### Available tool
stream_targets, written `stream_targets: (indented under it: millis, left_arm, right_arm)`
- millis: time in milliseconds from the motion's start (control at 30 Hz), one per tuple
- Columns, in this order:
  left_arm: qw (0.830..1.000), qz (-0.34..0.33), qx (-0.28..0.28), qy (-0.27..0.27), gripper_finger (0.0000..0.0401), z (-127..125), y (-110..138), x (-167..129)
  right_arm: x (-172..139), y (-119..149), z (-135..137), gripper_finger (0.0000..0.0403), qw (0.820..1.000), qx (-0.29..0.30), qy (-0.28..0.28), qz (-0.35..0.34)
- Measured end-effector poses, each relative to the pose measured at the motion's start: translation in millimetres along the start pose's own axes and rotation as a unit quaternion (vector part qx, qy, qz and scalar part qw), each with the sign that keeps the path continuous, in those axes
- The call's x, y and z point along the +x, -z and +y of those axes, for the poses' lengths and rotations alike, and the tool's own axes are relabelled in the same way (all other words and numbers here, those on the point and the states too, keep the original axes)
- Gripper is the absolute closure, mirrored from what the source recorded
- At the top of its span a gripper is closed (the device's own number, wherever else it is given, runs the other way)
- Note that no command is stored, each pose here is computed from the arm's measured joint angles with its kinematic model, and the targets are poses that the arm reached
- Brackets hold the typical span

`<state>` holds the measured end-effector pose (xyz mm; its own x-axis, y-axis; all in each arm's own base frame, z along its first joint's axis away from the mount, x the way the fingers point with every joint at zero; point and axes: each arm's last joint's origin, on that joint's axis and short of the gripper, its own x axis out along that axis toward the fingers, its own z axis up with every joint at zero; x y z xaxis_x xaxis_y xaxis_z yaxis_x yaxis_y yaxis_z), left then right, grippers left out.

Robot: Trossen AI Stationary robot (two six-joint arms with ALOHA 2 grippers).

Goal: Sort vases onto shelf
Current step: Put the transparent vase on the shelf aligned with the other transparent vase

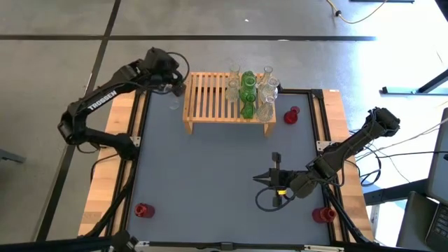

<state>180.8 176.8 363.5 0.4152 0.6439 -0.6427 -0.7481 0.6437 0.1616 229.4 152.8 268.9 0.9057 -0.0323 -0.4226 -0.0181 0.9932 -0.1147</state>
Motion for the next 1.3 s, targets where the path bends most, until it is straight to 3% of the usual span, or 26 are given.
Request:
stream_targets:
  millis: [233, 467, 633, 967, 1300]
  left_arm:
    - [0.994, 0.075, -0.009, -0.079, 0.0146, 7, 35, 28]
    - [0.987, 0.110, -0.061, -0.103, 0.0146, 20, 57, 43]
    - [0.987, 0.115, -0.094, -0.069, 0.0146, 25, 66, 51]
    - [0.983, 0.131, -0.105, -0.071, 0.0146, 28, 83, 67]
    - [0.983, 0.131, -0.106, -0.076, 0.0146, 29, 85, 71]
  right_arm:
    - [0, 0, 0, 0.0391, 1.000, 0.000, 0.000, 0.000]
    - [0, 0, 0, 0.0391, 1.000, 0.000, 0.001, -0.002]
    - [0, -1, 0, 0.0391, 1.000, -0.003, 0.002, -0.003]
    - [0, -1, 0, 0.0391, 1.000, -0.011, 0.002, -0.003]
    - [0, -1, 0, 0.0391, 1.000, -0.012, 0.002, -0.003]
